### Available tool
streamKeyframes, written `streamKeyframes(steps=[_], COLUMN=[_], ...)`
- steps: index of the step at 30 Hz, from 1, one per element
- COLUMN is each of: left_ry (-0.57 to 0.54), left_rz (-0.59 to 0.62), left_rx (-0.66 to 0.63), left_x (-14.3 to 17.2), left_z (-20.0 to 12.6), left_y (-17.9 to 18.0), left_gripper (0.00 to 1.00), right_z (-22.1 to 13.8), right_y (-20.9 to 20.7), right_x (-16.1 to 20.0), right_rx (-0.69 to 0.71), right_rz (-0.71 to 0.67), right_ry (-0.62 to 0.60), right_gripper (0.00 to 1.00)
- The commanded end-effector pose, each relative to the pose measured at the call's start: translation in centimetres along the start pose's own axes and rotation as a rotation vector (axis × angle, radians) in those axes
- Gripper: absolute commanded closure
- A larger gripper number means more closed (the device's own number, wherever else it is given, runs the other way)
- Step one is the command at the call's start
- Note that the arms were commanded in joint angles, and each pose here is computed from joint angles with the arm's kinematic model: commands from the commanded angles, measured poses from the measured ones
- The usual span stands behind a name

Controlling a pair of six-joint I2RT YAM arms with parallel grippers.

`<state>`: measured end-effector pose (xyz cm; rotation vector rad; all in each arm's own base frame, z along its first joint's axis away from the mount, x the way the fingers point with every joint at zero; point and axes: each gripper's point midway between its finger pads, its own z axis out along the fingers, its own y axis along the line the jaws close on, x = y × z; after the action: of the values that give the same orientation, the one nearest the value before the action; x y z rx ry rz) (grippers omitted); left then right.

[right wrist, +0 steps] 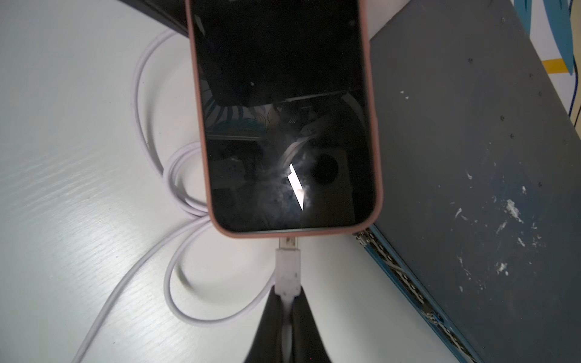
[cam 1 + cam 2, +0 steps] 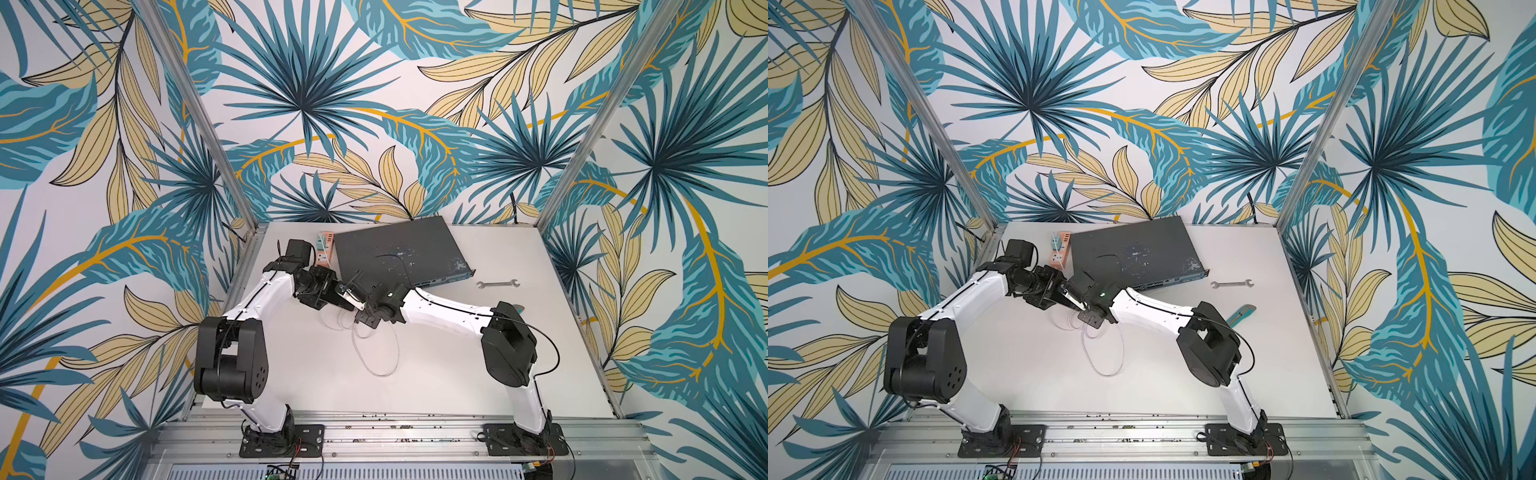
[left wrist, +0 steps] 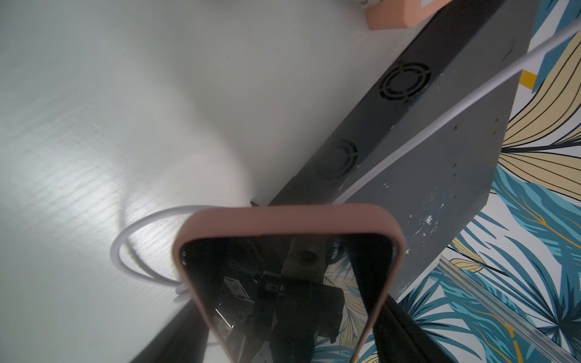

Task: Plug the charging cable into the phone
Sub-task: Insert the charging cable into the phone.

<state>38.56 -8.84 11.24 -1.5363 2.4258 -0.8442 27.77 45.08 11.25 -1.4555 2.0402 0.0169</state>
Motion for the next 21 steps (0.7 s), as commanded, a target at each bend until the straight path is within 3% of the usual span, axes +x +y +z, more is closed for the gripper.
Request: streamKeyframes(steps=[1, 14, 21], left_ry=[0.232, 0.266, 0.214], left_rz=[-0.005, -0.001, 0.13], left_rx=[0.021, 0.056, -0.027], left_x=[5.6, 6.1, 5.4], left_z=[0.4, 0.3, -0.8], left_y=[-0.1, -0.9, -0.8], left_gripper=[1.0, 1.0, 1.0], right_z=[-4.3, -4.3, -4.4], right_y=[-1.6, -1.3, -1.5], right_x=[-8.8, -8.1, -7.3], right_rx=[0.027, -0.017, -0.019], right_rz=[0.059, 0.057, 0.046], right_ry=[-0.37, -0.37, -0.356], right_gripper=[1.0, 1.0, 1.0])
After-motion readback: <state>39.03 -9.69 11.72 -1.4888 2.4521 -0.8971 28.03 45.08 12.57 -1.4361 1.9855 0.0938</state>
